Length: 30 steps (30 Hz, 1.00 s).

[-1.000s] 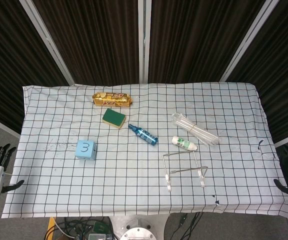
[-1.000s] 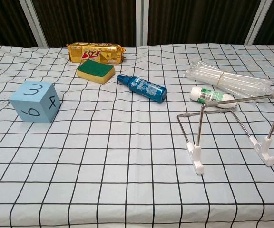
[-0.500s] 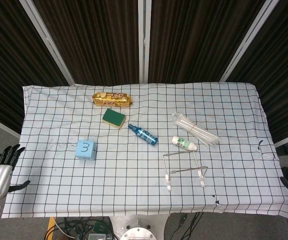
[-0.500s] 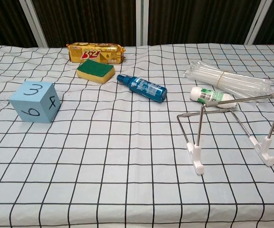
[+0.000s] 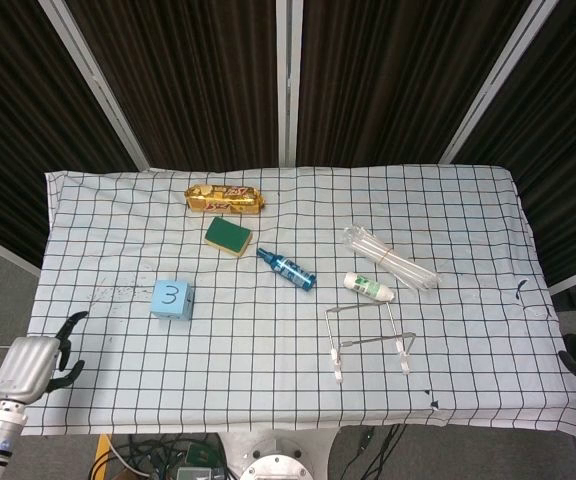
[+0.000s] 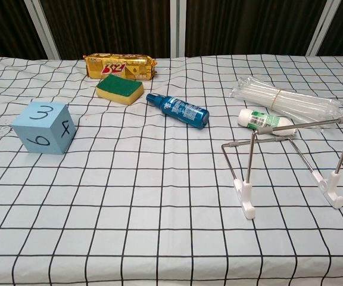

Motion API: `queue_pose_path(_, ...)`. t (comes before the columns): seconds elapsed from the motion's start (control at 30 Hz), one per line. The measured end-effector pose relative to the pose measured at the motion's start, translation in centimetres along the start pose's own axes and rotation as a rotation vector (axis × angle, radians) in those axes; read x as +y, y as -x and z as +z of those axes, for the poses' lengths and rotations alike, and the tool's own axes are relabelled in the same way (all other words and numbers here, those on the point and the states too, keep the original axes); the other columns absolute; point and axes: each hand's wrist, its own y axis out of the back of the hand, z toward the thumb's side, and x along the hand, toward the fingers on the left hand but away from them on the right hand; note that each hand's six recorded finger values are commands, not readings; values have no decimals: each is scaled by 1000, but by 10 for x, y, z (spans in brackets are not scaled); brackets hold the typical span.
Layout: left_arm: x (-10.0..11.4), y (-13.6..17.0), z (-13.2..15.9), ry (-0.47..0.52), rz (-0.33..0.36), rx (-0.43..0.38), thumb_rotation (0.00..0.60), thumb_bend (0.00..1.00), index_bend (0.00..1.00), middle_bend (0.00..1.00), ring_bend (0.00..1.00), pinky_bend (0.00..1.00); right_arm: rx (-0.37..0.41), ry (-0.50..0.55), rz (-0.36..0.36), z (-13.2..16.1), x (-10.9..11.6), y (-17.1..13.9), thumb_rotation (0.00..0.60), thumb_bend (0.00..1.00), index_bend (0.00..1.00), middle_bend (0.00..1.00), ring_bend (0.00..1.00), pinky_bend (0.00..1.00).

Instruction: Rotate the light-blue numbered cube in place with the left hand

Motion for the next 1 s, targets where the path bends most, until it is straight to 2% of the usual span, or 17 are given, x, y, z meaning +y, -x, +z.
queue_pose_path(0.13, -7, -10, 22, -28, -45, -57, 600, 408, 168, 811, 816, 768, 3, -1, -1, 2, 2, 0, 600, 99, 0, 0, 0, 0)
queue_pose_path(0.37, -26, -29, 66, -74, -161, -168, 600, 420, 168, 819, 825, 779, -3, 2, 7, 1, 3, 2, 600, 111, 0, 0, 0, 0)
queue_pose_path(0.5, -34, -38, 88, -85, -199, -214, 600, 421, 168, 819, 825, 779, -6, 3, 16, 0, 1, 3, 600, 118, 0, 0, 0, 0)
queue_pose_path(0.7, -43, -48, 101, -94, -234, -225, 600, 427, 168, 822, 826, 778, -15, 4, 20, -3, 0, 3, 600, 125, 0, 0, 0, 0)
queue_pose_path(1.0, -50, -58, 97, -96, -256, -183, 600, 432, 150, 824, 827, 779, -25, 3, 29, -6, -2, 4, 600, 135, 0, 0, 0, 0)
